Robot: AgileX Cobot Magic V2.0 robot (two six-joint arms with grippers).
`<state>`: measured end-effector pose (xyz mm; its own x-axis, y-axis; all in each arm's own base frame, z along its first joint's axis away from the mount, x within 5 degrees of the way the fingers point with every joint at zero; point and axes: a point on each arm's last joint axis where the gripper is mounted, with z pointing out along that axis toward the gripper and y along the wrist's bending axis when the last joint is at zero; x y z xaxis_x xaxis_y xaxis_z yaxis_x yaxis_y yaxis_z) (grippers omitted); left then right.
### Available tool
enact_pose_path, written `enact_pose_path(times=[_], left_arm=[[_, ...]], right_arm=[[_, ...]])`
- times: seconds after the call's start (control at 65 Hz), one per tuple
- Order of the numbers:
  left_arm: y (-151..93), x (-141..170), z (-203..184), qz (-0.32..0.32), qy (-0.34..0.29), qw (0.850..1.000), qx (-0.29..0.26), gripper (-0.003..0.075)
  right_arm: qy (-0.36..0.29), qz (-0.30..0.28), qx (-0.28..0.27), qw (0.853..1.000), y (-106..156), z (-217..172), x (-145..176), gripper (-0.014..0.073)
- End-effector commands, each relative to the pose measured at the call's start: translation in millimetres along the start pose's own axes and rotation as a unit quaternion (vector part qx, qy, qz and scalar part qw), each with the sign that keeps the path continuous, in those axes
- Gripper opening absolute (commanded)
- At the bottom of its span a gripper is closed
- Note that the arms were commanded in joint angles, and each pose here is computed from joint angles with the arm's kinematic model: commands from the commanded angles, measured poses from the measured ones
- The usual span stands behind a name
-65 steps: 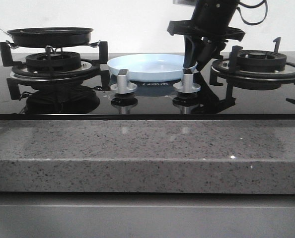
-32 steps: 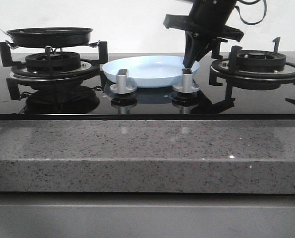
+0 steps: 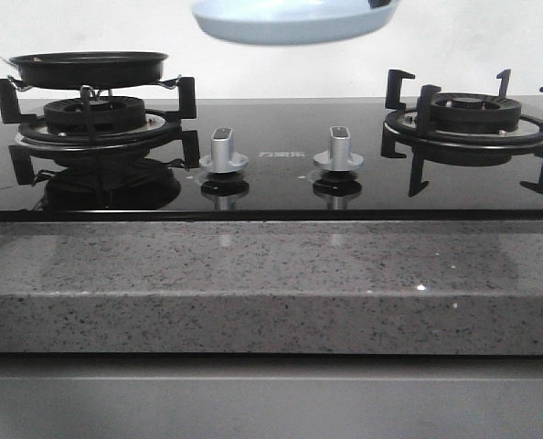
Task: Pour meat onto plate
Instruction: 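Lift the light blue plate with the right gripper and hold it up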
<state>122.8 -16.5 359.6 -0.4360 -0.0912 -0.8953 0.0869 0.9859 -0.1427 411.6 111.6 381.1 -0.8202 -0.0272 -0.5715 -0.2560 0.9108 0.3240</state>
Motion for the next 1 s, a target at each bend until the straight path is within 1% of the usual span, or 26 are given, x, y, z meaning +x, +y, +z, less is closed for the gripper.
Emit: enact_pose_path(times=[0.0, 0.092, 0.154, 0.231, 0.308, 0.385, 0.508, 0.585, 0.677, 0.877, 0.985], left_arm=[[-3, -16, -5, -0.002, -0.049, 0.999, 0.008, 0.0471], [-3, -16, -5, -0.002, -0.049, 0.999, 0.008, 0.0471], [-3, -16, -5, -0.002, -0.049, 0.999, 0.008, 0.0471], [-3, -16, -5, -0.002, -0.049, 0.999, 0.008, 0.0471], [-3, -16, -5, -0.002, -0.049, 0.999, 0.008, 0.0471], [-3, -16, -5, -0.002, -0.049, 0.999, 0.008, 0.0471], [-3, -16, -5, -0.002, -0.049, 0.999, 0.008, 0.0471], [-3, -16, -5, -0.002, -0.049, 0.999, 0.008, 0.0471], [-3, -16, -5, -0.002, -0.049, 0.999, 0.008, 0.0471], [-3, -16, -5, -0.002, -0.049, 0.999, 0.008, 0.0471], [-3, -16, -5, -0.002, -0.049, 0.999, 0.008, 0.0471]], right_arm=[[-0.066, 0.011, -0.027, 0.997, 13, -36, 5, -0.0071], [-0.070, 0.030, -0.022, 0.997, 8, -32, 25, -0.0071], [-0.087, 0.043, -0.021, 0.995, 5, -33, 38, -0.0071], [-0.087, 0.064, -0.026, 0.994, 2, -28, 54, -0.0071], [-0.095, 0.079, -0.028, 0.992, 0, -27, 65, -0.0071], [-0.080, 0.089, -0.026, 0.992, -4, -21, 76, -0.0071], [-0.025, 0.092, -0.027, 0.995, -5, -16, 90, -0.0071], [-0.001, 0.092, -0.029, 0.995, -4, -15, 94, -0.0071], [0.007, 0.092, -0.030, 0.995, -4, -15, 96, -0.0071], [-0.014, 0.091, -0.029, 0.995, -4, -17, 92, -0.0071], [-0.027, 0.073, -0.030, 0.997, -2, -24, 91, -0.0071]])
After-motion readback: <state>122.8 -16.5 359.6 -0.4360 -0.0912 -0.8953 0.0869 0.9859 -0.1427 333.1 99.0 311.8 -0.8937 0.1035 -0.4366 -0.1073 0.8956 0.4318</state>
